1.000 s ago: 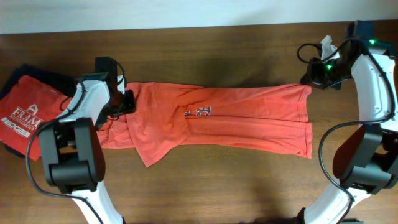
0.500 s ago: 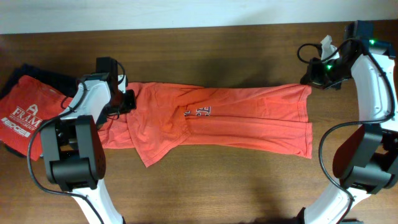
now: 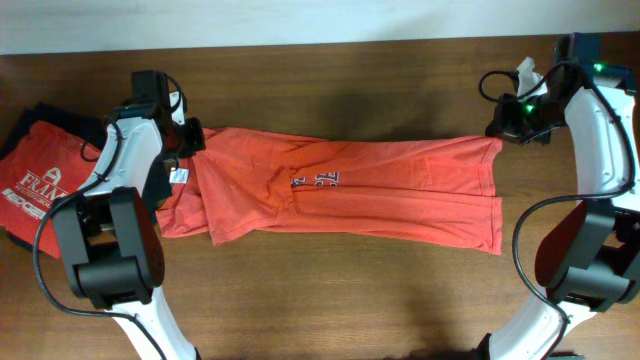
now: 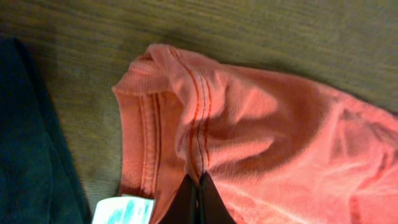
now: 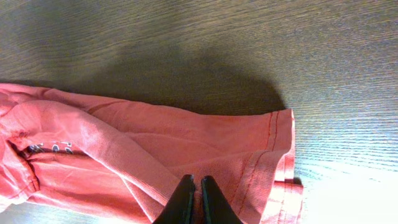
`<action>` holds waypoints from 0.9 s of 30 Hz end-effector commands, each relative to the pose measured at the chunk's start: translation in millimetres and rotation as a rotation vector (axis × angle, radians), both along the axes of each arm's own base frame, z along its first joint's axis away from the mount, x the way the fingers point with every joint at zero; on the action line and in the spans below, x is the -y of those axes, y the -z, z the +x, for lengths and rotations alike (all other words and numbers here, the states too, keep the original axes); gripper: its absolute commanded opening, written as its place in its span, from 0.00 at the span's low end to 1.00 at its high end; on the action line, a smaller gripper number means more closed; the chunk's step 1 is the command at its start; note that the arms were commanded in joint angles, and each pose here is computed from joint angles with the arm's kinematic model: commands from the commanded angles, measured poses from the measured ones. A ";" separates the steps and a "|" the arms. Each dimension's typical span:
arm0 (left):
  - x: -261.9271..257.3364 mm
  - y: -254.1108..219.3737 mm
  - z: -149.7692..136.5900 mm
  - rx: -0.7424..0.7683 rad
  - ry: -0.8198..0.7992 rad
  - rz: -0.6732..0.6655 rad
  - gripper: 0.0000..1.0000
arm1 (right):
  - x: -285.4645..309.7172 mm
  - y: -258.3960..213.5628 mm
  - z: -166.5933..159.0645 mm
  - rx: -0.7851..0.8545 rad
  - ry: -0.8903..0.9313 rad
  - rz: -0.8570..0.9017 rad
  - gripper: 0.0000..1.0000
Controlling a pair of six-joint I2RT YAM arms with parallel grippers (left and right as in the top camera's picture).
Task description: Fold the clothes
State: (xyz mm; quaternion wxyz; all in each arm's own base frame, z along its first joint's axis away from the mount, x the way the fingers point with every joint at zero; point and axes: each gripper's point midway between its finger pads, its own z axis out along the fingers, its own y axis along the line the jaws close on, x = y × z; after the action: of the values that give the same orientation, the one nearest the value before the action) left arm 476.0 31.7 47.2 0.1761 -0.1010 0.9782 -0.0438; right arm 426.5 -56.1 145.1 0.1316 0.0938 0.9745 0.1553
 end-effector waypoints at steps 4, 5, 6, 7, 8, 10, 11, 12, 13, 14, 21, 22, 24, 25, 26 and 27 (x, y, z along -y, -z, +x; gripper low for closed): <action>-5.6 -14.8 15.2 0.067 -0.026 -0.030 0.00 | 3.9 -1.3 -0.9 0.003 -0.003 -0.027 0.06; -7.9 -15.8 17.2 0.076 -0.030 -0.029 0.00 | 3.7 -1.3 -0.8 0.003 -0.004 -0.027 0.06; -12.3 -17.7 21.1 0.095 -0.038 -0.028 0.00 | 3.9 -1.3 -0.9 0.003 -0.003 -0.027 0.06; -13.7 -19.2 24.1 0.109 -0.040 -0.026 0.00 | 3.7 -1.3 -0.8 0.003 -0.004 -0.027 0.06; -14.2 -20.5 26.7 0.122 -0.040 -0.024 0.00 | 3.7 -1.3 -0.8 0.003 -0.004 -0.027 0.06; -14.9 -24.4 33.8 0.155 -0.039 -0.021 0.00 | 3.8 -1.3 -0.6 0.004 -0.004 -0.027 0.06; -15.1 -24.9 34.7 0.159 -0.039 -0.020 0.00 | 4.0 -1.5 -0.1 0.006 -0.004 -0.028 0.06; -15.1 -25.0 35.1 0.161 -0.039 -0.020 0.00 | 4.2 -1.7 0.9 0.010 -0.004 -0.029 0.06; -15.2 -24.9 35.0 0.160 -0.039 -0.020 0.00 | 4.4 -1.9 1.7 0.014 -0.003 -0.030 0.06; -15.2 -25.0 35.1 0.161 -0.039 -0.020 0.00 | 4.7 -2.1 2.5 0.017 -0.004 -0.031 0.06; -15.0 -24.3 33.9 0.155 -0.039 -0.020 0.00 | 16.1 4.5 -11.6 -0.054 0.018 -0.098 0.05; -15.0 -24.2 33.7 0.154 -0.038 -0.020 0.00 | 16.8 5.9 -16.9 -0.078 0.019 -0.105 0.05; -15.0 -24.1 33.6 0.153 -0.038 -0.020 0.00 | 19.0 9.1 -31.2 -0.141 0.021 -0.124 0.05; -15.0 -24.1 33.6 0.153 -0.038 -0.020 0.00 | 21.4 11.0 -39.8 -0.179 0.023 -0.142 0.05; -15.0 -24.1 33.5 0.153 -0.038 -0.020 0.00 | 23.1 12.0 -44.5 -0.200 0.024 -0.154 0.06; -15.0 -24.0 33.4 0.153 -0.039 -0.020 0.00 | 25.5 13.7 -51.0 -0.230 0.031 -0.170 0.05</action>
State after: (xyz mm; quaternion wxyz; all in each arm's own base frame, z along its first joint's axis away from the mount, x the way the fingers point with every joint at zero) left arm 502.5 43.7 59.8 0.2361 -0.1129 0.9636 -0.0543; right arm 390.0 -66.1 134.3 0.0543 0.1102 0.9864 0.1095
